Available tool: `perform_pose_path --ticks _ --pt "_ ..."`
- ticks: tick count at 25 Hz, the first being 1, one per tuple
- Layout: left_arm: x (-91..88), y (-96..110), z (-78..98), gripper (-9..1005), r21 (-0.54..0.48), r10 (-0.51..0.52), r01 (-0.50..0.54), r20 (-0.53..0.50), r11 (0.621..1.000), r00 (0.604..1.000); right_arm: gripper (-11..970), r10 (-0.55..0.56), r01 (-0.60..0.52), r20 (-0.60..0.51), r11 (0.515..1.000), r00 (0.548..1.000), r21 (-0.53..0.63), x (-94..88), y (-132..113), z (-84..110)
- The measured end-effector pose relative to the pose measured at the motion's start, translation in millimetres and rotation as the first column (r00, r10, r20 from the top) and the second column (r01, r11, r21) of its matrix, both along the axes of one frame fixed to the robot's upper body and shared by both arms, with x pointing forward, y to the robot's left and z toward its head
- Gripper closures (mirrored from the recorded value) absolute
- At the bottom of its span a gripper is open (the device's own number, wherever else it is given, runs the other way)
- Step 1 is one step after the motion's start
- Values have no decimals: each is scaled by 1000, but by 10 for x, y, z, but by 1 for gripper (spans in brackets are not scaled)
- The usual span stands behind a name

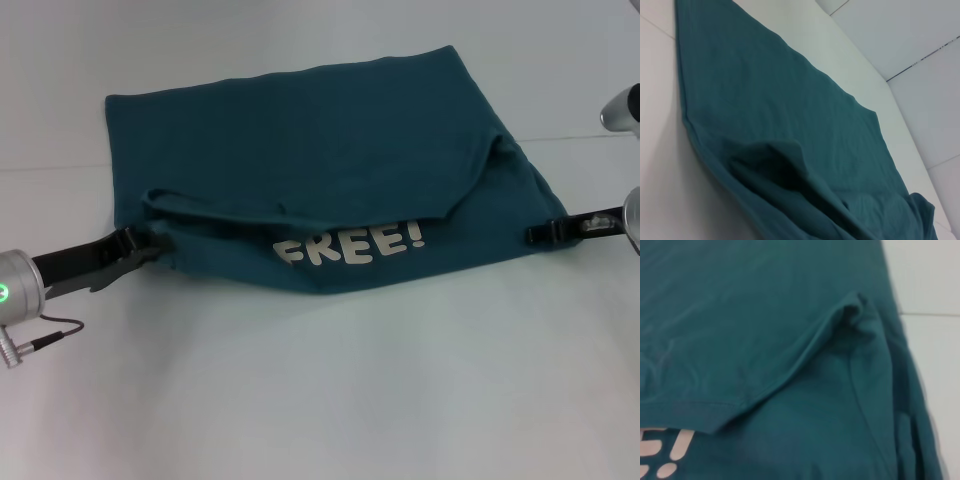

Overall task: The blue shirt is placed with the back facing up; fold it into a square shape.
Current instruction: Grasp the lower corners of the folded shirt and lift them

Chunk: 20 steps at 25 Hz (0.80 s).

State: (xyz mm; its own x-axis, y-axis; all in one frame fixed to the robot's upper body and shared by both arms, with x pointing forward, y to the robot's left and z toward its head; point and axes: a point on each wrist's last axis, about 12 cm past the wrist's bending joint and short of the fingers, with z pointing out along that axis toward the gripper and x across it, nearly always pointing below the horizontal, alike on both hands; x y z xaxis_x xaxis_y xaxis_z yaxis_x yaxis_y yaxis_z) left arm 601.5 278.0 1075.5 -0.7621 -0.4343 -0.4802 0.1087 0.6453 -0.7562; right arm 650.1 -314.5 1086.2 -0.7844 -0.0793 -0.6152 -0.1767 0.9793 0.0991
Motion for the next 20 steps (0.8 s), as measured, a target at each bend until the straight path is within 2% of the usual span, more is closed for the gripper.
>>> perform_pose_path --ticks 5,11,16,20 --pt "3 -1 2 958 0 1 -1 1 1000 1000 382 1 -1 -9 1000 1000 14 1 -3 20" --pt "1 4 -1 958 0 3 -3 0 1000 1000 616 6 -6 -4 1000 1000 21 21 -10 75" --pt "0 5 -3 957 -4 7 -7 -6 1000 1000 859 12 -13 10 999 1000 51 30 -13 169" --pt "2 6 1 957 -4 7 -7 -5 1000 1000 888 15 -15 5 998 1000 65 26 -34 201"
